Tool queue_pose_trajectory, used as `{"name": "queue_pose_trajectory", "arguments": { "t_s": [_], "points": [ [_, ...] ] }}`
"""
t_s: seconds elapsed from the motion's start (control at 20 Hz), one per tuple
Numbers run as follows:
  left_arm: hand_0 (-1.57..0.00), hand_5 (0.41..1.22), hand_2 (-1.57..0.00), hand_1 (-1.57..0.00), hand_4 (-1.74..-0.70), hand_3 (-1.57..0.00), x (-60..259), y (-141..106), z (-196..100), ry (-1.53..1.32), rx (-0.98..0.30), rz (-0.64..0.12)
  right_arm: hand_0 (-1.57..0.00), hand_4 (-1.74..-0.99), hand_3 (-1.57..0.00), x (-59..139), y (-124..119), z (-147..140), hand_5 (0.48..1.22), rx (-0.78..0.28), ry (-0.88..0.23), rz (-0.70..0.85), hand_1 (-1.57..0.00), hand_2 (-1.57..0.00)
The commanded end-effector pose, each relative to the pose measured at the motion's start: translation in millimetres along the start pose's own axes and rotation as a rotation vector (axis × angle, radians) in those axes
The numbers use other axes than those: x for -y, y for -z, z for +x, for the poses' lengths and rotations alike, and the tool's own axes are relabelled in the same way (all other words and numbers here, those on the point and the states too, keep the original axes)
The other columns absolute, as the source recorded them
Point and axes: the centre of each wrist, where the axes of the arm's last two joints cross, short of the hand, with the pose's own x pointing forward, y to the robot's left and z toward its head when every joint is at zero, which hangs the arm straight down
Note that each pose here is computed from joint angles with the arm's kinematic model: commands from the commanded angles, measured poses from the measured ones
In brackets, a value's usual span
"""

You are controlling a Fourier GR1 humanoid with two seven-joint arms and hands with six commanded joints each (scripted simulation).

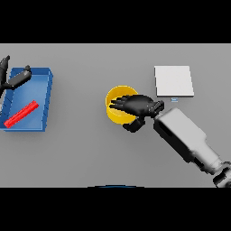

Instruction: Pick up the red beaker and tilt it to pour out 1 green nut into yellow bowl. Pick up the yellow bowl and place it on the metallic measuring scale.

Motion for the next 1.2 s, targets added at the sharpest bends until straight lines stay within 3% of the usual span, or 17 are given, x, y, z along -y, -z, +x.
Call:
{"name": "queue_pose_trajectory", "arguments": {
  "t_s": [0.0, 0.1, 0.25, 0.35, 0.45, 0.55, 0.8, 0.9, 1.05, 1.15],
  "points": [
    [0.00, 0.725, 0.00, 0.00, -0.79, 0.00, 0.7, 1.7, 1.3, -0.002, -0.005, 0.003, -0.02, -1.339, -0.09, 2.1, 0.5, -0.7, 0.784, -0.008, -0.010, 0.003, -0.04, -0.07],
    [0.00, 0.722, 0.00, 0.00, -0.79, 0.00, -5.7, 0.8, -0.8, -0.009, 0.004, 0.012, -0.26, -1.387, -0.25, 1.0, 1.0, 0.7, 0.900, -0.002, -0.034, 0.014, -0.24, -0.23],
    [0.00, 0.726, 0.00, 0.00, -0.80, 0.00, -6.7, -1.5, 0.0, -0.016, 0.005, 0.006, -0.89, -1.534, -0.59, 0.5, -1.8, 1.2, 1.057, 0.003, -0.025, 0.050, -0.85, -0.81],
    [0.00, 0.728, 0.00, 0.00, -0.80, 0.00, -6.9, -2.0, 2.3, -0.010, 0.000, 0.014, -1.14, -1.604, -0.87, 2.0, -2.6, -1.8, 1.116, 0.016, -0.019, 0.079, -1.11, -1.09],
    [0.00, 0.727, 0.00, 0.00, -0.80, 0.00, -8.0, -0.7, 0.4, -0.011, 0.001, 0.016, -1.29, -1.649, -1.02, 1.0, -4.5, -1.1, 1.154, 0.012, -0.014, 0.079, -1.27, -1.26],
    [0.00, 0.725, 0.00, 0.00, -0.80, 0.00, -8.5, 0.0, 2.5, -0.021, 0.010, 0.015, -1.39, -1.682, -1.14, 2.8, -8.5, -1.5, 1.178, 0.014, -0.006, 0.082, -1.38, -1.31],
    [0.00, 0.725, 0.00, 0.00, -0.80, 0.00, -5.3, -0.6, 2.6, -0.011, 0.008, 0.015, -1.51, -1.722, -1.19, 11.4, -11.2, -2.5, 1.207, 0.006, -0.019, 0.062, -1.51, -1.45],
    [0.00, 0.724, 0.00, 0.00, -0.80, 0.00, -7.2, -3.2, 1.3, -0.005, 0.020, 0.013, -1.53, -1.729, -1.19, 22.1, -20.5, -3.0, 1.212, 0.027, -0.009, 0.044, -1.53, -1.49],
    [0.00, 0.721, 0.00, 0.00, -0.80, 0.00, -5.5, -7.3, 2.7, -0.003, 0.026, 0.013, -1.55, -1.731, -1.38, 40.8, -35.8, -2.8, 1.216, 0.006, -0.031, 0.032, -1.55, -1.51],
    [0.00, 0.719, 0.00, 0.00, -0.80, 0.00, -4.3, -5.7, 2.5, -0.008, 0.007, 0.008, -1.56, -1.728, -1.35, 54.5, -47.4, -1.0, 1.218, -0.024, -0.044, 0.003, -1.56, -1.53]
  ]
}}
